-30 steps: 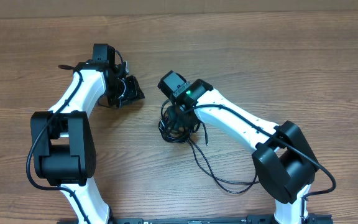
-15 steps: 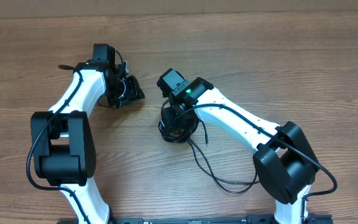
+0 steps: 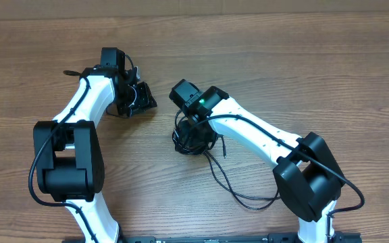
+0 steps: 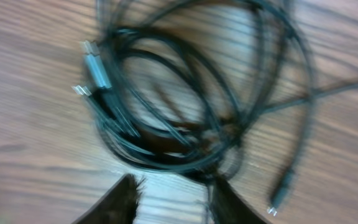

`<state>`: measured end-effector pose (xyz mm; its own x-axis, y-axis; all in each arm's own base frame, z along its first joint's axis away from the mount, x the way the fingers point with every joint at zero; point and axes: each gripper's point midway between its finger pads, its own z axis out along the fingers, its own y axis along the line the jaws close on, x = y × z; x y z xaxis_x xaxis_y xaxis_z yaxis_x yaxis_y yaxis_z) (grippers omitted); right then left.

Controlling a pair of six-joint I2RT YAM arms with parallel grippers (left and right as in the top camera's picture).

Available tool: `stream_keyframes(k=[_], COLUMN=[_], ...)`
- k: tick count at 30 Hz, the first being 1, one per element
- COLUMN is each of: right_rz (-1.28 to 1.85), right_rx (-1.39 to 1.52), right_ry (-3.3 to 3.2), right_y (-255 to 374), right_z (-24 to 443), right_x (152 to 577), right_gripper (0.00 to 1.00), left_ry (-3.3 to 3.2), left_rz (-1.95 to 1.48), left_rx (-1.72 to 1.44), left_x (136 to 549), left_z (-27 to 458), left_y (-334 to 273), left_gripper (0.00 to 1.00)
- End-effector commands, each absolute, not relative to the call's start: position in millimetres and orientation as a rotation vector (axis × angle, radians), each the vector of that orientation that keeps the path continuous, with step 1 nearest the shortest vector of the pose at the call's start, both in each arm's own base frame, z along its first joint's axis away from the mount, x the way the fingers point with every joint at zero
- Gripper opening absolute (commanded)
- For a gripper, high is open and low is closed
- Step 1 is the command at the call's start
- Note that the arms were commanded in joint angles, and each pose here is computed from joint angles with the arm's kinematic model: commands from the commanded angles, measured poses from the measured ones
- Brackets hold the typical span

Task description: Untangle cables

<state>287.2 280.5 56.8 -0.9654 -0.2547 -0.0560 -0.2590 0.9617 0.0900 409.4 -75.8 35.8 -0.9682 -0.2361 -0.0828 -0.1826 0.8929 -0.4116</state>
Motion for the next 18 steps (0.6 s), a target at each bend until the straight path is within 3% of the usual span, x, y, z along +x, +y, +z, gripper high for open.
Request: stream_keyframes(k=[1,6,10,18], right_rz=[-0.024,-0.015,0.168,0.227], right_rx=[-0.047,0.188,0.25,0.194], right_ry=[3.07,3.128,3.211,3.252], right_y=[248.6,224.4,234.0,251.4], right_z=[53.3,52.6,54.0,54.1], right_x=[303.8,308.6,302.2,286.4], right_gripper=[0.46,0.61,0.55,0.46], left_ry=[2.92,2.891,2.901,2.903], left_rz=[-0.729,-0.834,-0.839,-0.9], left_rx=[-0.223,-0.084,-0.046,0.179], left_x=[409.8,407.4,403.5,387.8], left_z=[38.4,44.9,44.6,47.4], left_y=[-91.7,-105.8,-111.1,-141.4], left_gripper=[0.42,0.43,0.46,0.47])
